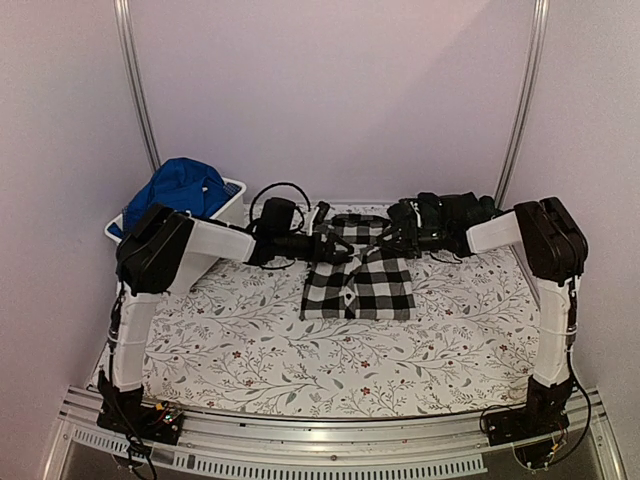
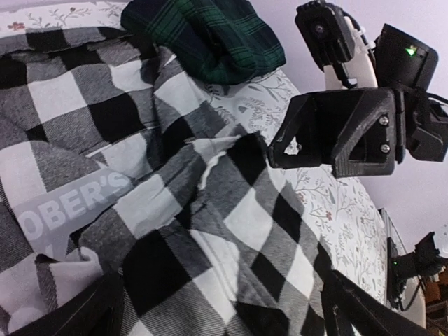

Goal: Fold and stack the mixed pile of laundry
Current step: Smooth out the 2/3-rectangle-folded shirt at the center of the board.

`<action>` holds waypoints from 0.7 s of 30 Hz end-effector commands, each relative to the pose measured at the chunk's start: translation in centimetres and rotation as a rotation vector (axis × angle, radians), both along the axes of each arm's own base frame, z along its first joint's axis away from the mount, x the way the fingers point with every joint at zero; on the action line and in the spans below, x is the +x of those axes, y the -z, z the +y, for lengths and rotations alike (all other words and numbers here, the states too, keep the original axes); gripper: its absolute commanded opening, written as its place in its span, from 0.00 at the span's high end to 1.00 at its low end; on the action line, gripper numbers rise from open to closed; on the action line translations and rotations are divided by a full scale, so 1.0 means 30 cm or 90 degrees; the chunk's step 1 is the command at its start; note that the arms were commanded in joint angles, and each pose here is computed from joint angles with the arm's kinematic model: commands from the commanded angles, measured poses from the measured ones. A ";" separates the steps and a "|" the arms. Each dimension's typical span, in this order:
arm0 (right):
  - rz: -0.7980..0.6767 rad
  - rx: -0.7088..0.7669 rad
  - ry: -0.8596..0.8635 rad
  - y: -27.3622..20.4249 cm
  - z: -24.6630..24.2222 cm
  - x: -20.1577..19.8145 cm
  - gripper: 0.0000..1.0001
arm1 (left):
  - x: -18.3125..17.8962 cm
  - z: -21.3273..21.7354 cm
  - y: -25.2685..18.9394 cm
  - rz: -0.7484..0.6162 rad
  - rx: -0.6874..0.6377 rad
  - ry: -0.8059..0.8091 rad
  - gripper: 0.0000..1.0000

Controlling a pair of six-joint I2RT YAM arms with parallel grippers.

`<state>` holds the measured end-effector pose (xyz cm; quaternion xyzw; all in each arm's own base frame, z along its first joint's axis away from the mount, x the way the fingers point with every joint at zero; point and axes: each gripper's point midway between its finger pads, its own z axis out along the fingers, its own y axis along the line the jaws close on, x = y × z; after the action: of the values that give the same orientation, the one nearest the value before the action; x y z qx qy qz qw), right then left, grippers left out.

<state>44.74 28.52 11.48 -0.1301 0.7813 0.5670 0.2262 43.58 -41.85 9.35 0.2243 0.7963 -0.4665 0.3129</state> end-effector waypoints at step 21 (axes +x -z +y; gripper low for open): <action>0.210 -0.135 -0.025 0.357 -0.056 -0.496 0.53 | -0.434 0.226 0.210 0.028 0.162 -0.039 0.00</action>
<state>33.64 28.32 3.00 -0.1152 0.8270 0.5372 0.1193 33.08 -37.11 3.90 0.2166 0.8329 -0.4294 0.2738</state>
